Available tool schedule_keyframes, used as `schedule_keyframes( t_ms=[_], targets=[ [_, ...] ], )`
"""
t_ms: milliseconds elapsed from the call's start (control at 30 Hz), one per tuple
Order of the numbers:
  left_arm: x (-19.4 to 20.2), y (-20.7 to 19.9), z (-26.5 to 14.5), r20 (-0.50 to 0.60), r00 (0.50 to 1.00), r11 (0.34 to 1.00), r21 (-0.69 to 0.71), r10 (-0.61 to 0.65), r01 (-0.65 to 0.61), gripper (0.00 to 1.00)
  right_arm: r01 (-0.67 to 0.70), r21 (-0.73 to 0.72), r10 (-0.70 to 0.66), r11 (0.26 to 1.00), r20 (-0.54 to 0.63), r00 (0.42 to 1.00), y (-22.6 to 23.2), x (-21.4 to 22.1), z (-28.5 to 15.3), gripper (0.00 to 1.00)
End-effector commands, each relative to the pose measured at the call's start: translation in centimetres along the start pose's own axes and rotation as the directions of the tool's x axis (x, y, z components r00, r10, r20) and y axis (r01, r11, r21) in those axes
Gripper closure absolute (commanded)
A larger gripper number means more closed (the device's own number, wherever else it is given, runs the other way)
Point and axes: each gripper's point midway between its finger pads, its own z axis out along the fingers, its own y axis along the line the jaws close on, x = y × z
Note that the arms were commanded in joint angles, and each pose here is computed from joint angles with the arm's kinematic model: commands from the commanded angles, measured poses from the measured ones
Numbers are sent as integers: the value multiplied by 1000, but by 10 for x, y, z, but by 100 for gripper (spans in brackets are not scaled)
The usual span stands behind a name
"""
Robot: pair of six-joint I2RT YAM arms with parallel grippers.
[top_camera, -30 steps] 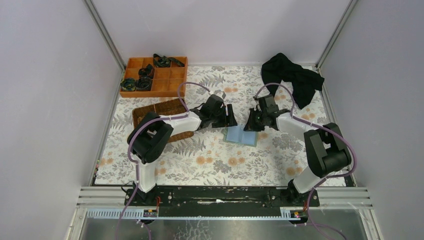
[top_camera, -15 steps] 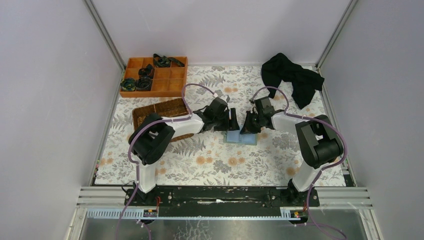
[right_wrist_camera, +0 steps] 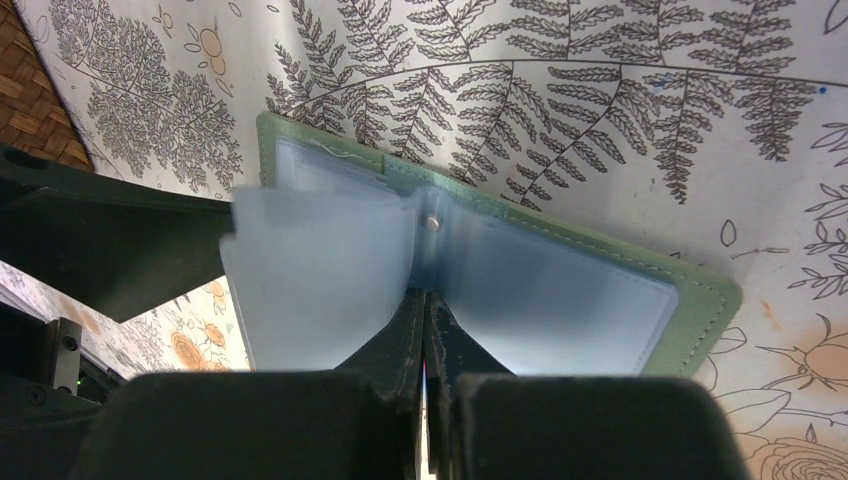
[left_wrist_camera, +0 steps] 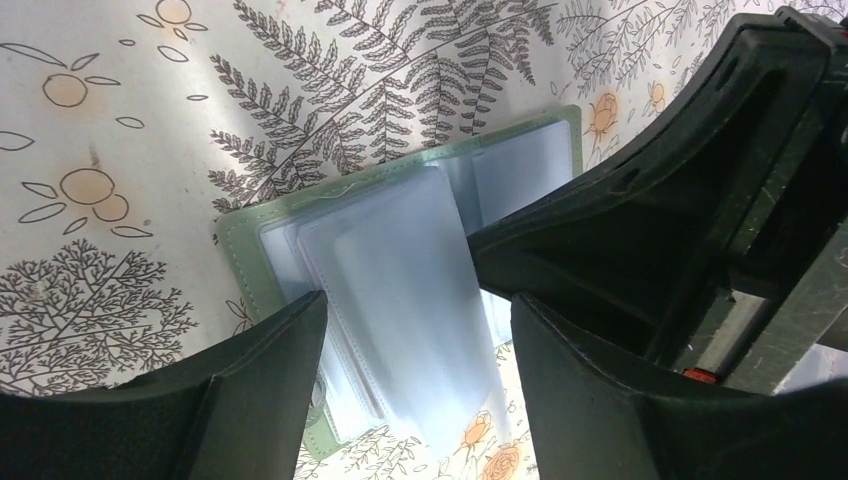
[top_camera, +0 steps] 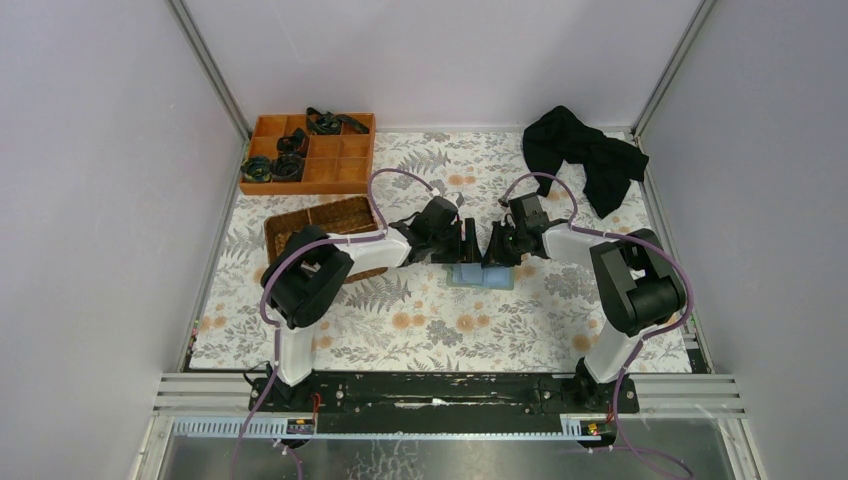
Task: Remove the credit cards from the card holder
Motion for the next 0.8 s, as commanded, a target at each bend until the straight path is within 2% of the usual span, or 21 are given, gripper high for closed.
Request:
schedule_keyframes(
  t_ms=[0, 233, 500, 633, 767],
  targets=[
    [-3, -33, 2, -14, 1000, 992, 126, -1, 3, 26, 8, -16, -8, 1000, 5, 1000, 5, -5, 8, 100],
    [-9, -64, 1, -26, 1000, 975, 222, 12, -6, 27, 2, -18, -2, 1000, 0, 1000, 5, -2, 9, 100],
    [-9, -70, 3, -25, 1000, 970, 244, 14, -7, 28, 6, -13, -6, 1000, 32, 999, 8, -8, -2, 100],
    [-9, -74, 1, -31, 999, 964, 265, 6, 2, 28, 14, -12, -13, 1000, 93, 996, 16, -17, -21, 100],
    [-13, -79, -1, -23, 1000, 961, 276, 9, -2, 28, 9, 46, -18, 999, 185, 983, 13, -32, -46, 100]
  ],
)
